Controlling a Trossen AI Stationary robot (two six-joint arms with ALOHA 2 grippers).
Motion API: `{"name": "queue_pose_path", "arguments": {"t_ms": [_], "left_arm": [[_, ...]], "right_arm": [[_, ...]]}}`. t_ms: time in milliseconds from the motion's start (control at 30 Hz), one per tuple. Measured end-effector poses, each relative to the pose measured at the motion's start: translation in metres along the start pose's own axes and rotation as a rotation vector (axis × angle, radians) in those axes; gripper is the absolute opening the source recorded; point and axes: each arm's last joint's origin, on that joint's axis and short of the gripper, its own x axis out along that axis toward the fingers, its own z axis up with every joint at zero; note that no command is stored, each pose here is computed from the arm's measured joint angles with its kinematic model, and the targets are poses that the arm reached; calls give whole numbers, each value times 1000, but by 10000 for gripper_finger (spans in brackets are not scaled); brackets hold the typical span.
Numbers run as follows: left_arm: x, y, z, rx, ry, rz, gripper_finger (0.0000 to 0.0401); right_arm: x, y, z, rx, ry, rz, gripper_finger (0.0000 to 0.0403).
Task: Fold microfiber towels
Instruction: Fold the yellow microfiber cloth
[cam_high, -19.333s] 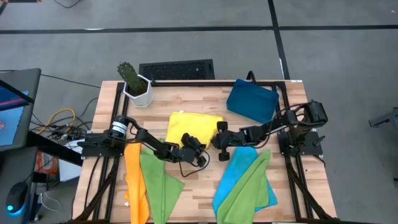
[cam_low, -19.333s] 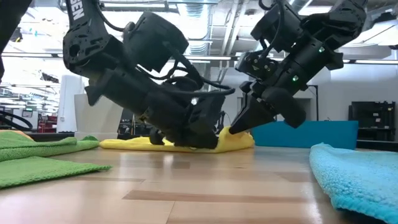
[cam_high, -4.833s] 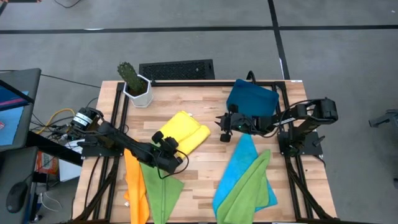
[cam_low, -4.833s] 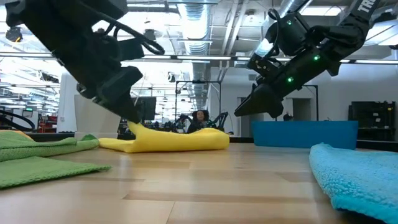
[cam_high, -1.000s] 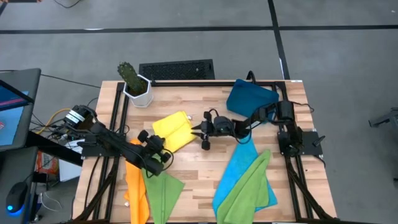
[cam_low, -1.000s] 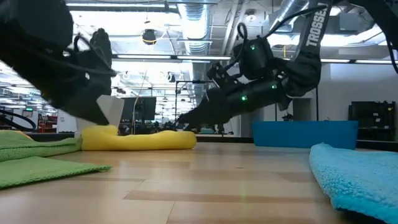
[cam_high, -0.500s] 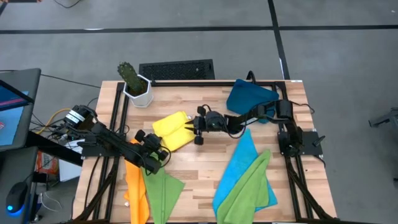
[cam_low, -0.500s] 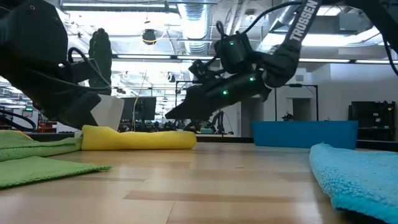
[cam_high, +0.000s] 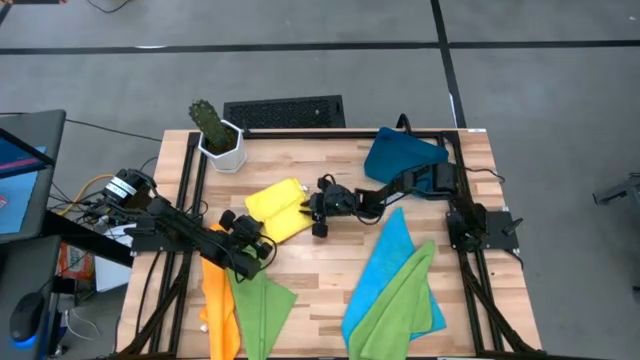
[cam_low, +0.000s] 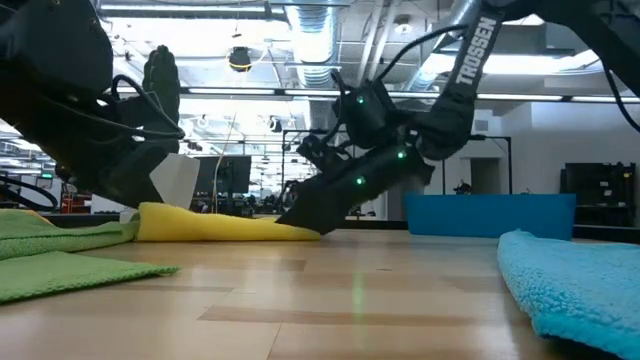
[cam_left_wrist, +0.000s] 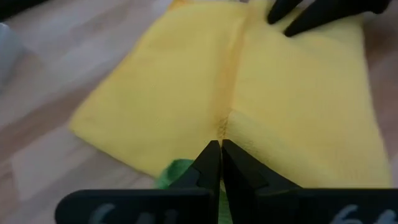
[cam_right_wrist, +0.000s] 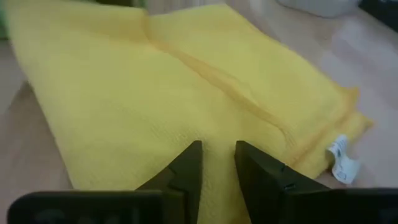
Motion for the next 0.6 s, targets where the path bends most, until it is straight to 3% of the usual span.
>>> {"name": "queue_pose_path", "arguments": {"t_ms": [167,400,500,600], "left_arm": [[-1,-13,5,-101,-27,-99,2],[-5,-40,20,-280,-146,-289,2],[-2,-53,24,-269,-194,-334,2],[8,-63,24,-195,-198,-306,2]], "right_arm": [[-19,-2,-1,9,98,-25,122],[-63,1,-24,61,181,-24,122],[-85,5,-33,78,201,-22,122],[-104,10,-37,71,207,-11,122]]}}
